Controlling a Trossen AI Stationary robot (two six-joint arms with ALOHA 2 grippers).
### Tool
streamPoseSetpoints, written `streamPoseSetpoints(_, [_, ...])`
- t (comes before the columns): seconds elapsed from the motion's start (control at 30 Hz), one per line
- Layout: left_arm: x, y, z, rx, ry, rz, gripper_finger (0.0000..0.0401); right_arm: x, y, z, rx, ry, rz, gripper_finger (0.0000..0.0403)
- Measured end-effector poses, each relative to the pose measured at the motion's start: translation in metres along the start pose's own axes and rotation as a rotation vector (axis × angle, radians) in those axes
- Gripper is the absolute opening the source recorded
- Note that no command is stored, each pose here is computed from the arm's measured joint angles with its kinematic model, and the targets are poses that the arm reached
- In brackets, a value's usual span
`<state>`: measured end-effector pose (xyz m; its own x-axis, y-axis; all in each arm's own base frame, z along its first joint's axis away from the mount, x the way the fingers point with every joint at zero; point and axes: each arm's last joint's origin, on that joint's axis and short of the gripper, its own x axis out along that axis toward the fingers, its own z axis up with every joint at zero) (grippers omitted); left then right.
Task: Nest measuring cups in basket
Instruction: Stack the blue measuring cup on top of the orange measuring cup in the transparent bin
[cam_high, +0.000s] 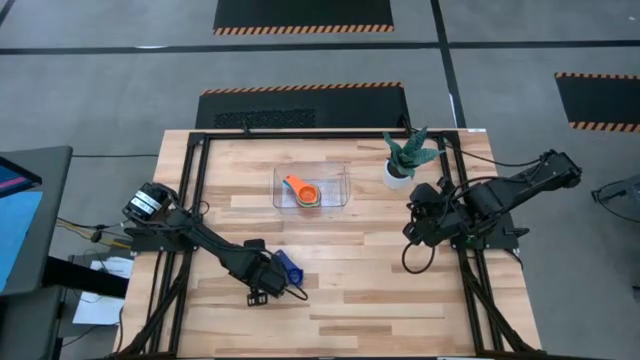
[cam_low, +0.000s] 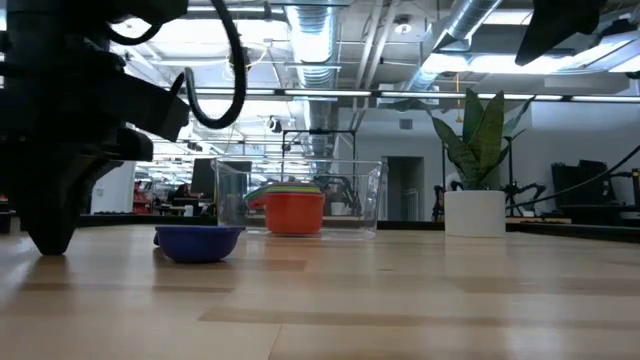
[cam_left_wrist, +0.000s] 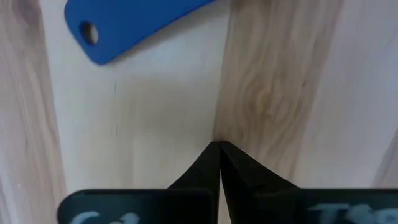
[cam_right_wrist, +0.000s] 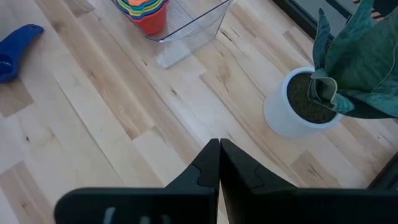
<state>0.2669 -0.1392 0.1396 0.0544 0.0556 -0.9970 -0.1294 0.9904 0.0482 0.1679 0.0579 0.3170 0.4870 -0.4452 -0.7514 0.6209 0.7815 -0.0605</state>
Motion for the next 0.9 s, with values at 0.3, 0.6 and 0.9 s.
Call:
streamPoseSetpoints(0.3, [0.0,0.005,0.014,0.029,-0.058,-0.061,0.0,0.0,0.0,0.0,-0.008,0.0,0.0,0.0033])
streamPoseSetpoints(0.6, [-0.004,0.007,0.044,-0.044,-0.305,-0.115,0.0,0.0,0.0,0.0,-0.007,0.0,0.0,0.0033])
streamPoseSetpoints(0.9, [-0.004,0.016,0.052,-0.099,-0.303,-0.169,0.0,0.0,0.0,0.0,-0.008,0.0,0.0,0.0033])
